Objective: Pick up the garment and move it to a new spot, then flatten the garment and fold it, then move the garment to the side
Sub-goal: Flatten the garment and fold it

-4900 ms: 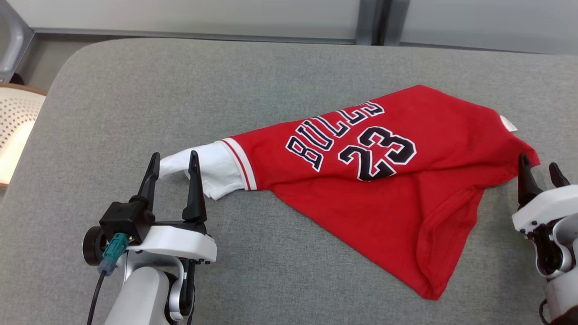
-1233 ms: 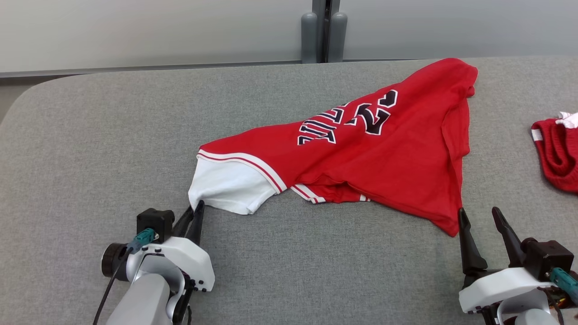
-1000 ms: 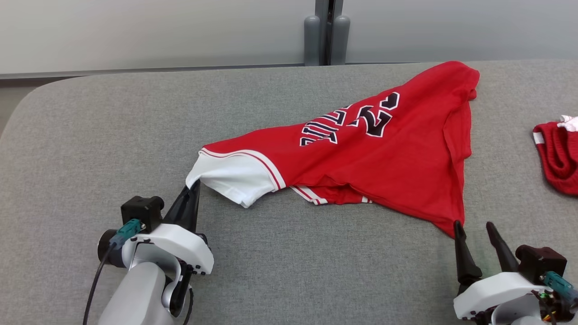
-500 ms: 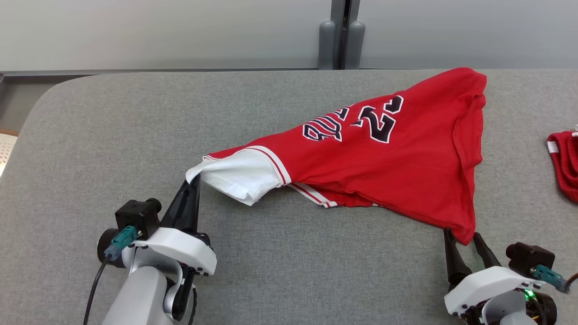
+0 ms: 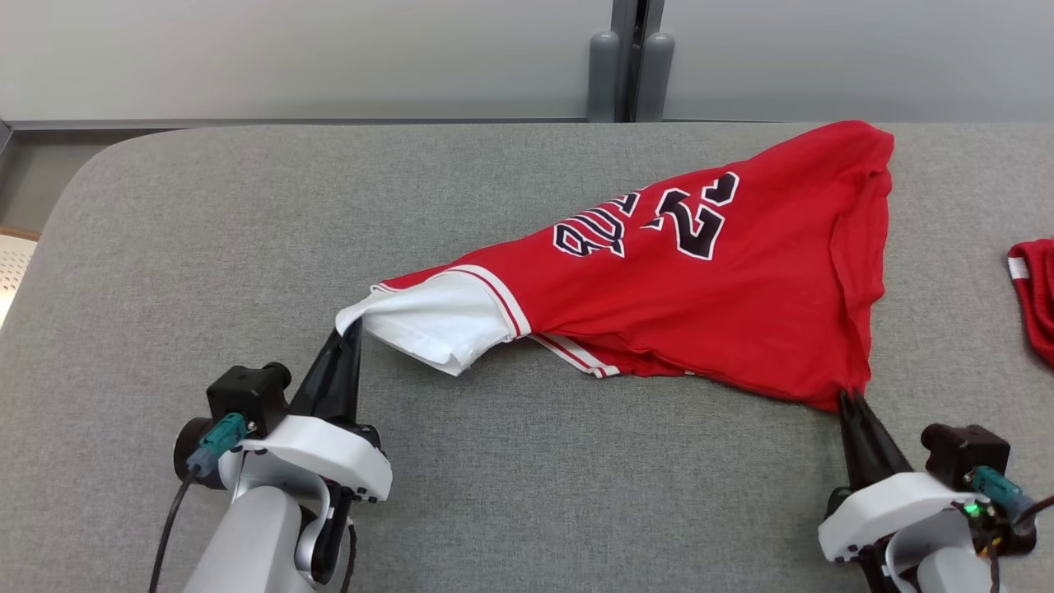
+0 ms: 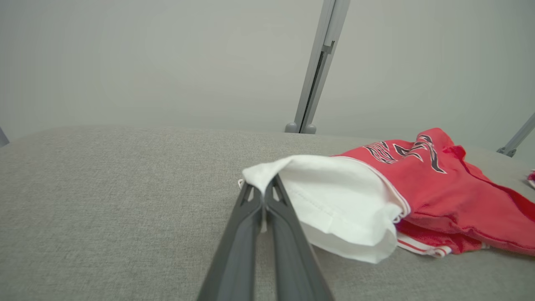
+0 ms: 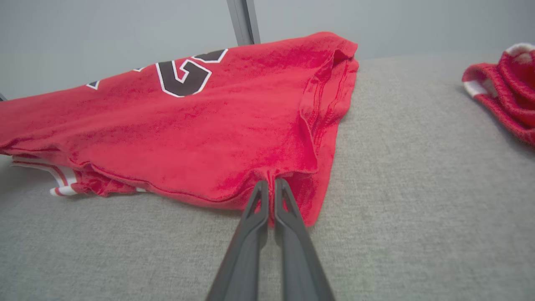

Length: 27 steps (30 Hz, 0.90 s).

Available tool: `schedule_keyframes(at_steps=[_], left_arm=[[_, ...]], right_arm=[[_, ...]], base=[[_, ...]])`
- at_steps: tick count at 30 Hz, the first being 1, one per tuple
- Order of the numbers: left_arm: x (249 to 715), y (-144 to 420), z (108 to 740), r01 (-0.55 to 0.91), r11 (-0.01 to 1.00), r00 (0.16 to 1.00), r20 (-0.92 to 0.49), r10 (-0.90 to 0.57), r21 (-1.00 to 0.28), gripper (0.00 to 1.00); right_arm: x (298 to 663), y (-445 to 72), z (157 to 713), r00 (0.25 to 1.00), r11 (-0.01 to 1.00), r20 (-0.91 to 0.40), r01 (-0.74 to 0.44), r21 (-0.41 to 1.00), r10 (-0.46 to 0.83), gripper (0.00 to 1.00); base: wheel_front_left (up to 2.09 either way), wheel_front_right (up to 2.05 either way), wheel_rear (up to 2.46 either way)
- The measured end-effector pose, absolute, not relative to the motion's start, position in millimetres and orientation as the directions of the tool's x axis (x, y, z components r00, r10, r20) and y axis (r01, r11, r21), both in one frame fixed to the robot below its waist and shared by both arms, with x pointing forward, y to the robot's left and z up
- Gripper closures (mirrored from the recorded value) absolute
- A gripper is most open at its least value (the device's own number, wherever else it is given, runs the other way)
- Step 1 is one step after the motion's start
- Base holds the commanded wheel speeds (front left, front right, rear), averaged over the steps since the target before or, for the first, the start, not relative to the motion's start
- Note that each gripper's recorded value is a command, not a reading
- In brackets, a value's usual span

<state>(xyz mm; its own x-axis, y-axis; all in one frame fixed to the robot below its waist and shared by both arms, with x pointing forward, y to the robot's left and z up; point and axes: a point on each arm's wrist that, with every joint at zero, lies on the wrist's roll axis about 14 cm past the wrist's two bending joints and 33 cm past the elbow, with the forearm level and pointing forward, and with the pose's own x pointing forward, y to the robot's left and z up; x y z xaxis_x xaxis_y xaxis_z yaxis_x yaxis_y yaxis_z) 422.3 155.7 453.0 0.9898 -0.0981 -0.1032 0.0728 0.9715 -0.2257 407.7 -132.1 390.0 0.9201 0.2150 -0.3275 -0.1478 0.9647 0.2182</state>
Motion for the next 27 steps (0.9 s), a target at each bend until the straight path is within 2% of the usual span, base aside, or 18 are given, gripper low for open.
schedule_keyframes(at_steps=[6,13,20,24,27], left_arm=[[428.8,162.9,479.2,0.062,0.961,0.997,-0.021,-0.070,-0.270,1.00],[446.2,160.8,570.5,0.159,0.884,0.973,0.219,-0.066,-0.440,1.00],[432.2,172.1,714.8,0.327,0.831,0.842,0.537,-0.041,-0.450,1.00],[401.2,182.0,780.9,0.368,0.842,0.747,0.665,-0.015,-0.394,1.00],[377.3,184.9,814.7,0.395,0.844,0.689,0.725,-0.009,-0.364,1.00]], right_arm=[[437.8,-138.0,459.9,0.955,0.961,-0.108,-0.269,0.065,0.275,1.00],[474.7,-156.7,611.4,0.918,0.943,0.224,-0.301,-0.145,0.328,1.00],[467.0,-150.2,753.1,0.810,0.909,0.440,-0.261,-0.324,0.389,1.00],[451.6,-151.9,800.4,0.786,0.893,0.475,-0.208,-0.400,0.396,1.00],[441.6,-160.3,820.0,0.797,0.883,0.468,-0.167,-0.438,0.383,1.00]], base=[[0.00,0.00,0.00],[0.00,0.00,0.00],[0.00,0.00,0.00],[0.00,0.00,0.00],[0.00,0.00,0.00]])
